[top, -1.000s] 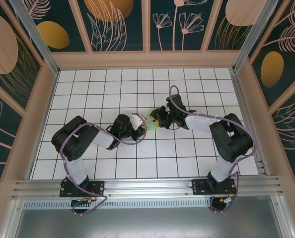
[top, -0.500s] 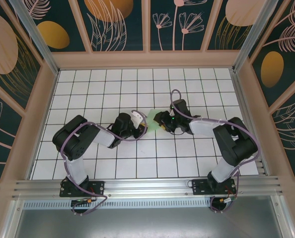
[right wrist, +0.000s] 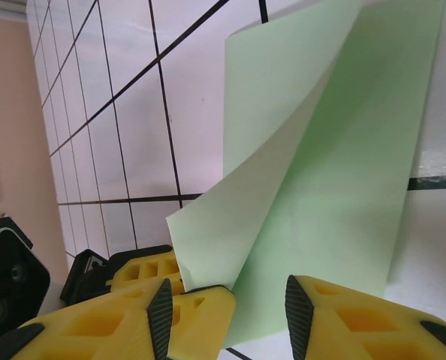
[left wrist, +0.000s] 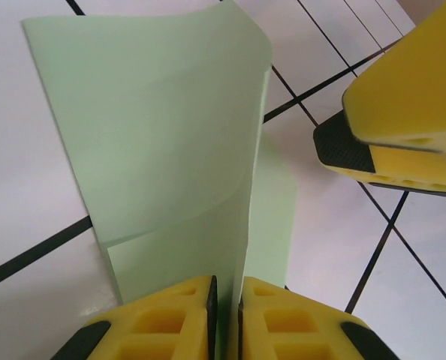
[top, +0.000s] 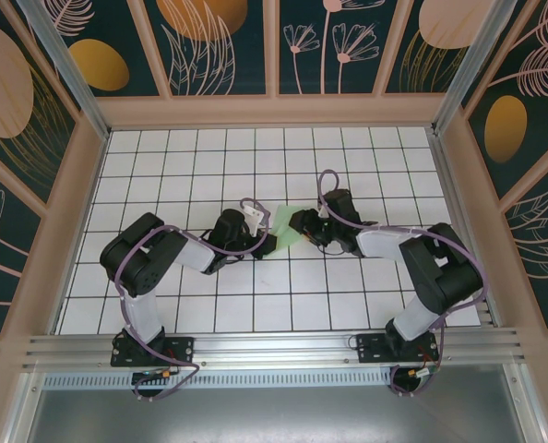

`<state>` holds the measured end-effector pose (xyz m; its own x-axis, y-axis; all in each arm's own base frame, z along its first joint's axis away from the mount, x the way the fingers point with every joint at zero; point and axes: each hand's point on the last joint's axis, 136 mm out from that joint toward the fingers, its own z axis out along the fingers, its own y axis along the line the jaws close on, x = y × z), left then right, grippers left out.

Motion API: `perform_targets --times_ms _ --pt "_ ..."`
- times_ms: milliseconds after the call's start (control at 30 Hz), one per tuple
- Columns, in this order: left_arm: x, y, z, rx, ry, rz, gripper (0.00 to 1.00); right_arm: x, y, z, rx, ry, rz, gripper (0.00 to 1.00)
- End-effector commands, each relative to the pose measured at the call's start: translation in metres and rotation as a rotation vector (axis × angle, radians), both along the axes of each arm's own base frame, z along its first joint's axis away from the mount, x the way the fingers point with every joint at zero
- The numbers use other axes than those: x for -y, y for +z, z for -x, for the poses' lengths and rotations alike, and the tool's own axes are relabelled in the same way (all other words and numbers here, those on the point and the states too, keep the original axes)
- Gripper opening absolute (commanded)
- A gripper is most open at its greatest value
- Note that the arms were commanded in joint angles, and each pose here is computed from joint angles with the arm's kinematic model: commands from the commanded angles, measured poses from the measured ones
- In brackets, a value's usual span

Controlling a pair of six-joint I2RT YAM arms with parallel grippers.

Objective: Fold a paper plane with a square sheet of paper (pick it up from the middle)
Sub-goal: Fourth fold the wing at the center of the table.

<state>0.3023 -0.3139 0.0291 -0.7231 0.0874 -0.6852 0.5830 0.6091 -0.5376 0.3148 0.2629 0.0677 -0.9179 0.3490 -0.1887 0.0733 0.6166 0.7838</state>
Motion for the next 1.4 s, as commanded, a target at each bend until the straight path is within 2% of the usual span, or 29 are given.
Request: perform_targets --times_ms 0,367,800,1367 --pt "0.004 -0.001 -0.001 -0.048 0.007 0.028 0.18 -0.016 0.006 -0.006 0.034 0.055 -0.015 0.43" --pt "0.005 0.0 -0.003 -0.054 0.018 0.036 0.19 -0.022 -0.01 -0.009 -0.007 0.055 -0.008 0.34" --pt "0.006 -0.001 0.0 -0.059 -0.005 0.033 0.23 -0.019 -0.031 -0.012 -0.062 0.038 0.038 0.42" --pt "0.004 -0.001 0.007 -0.103 -0.014 0.019 0.31 -0.017 -0.052 0.0 -0.118 0.05 0.132 0.46"
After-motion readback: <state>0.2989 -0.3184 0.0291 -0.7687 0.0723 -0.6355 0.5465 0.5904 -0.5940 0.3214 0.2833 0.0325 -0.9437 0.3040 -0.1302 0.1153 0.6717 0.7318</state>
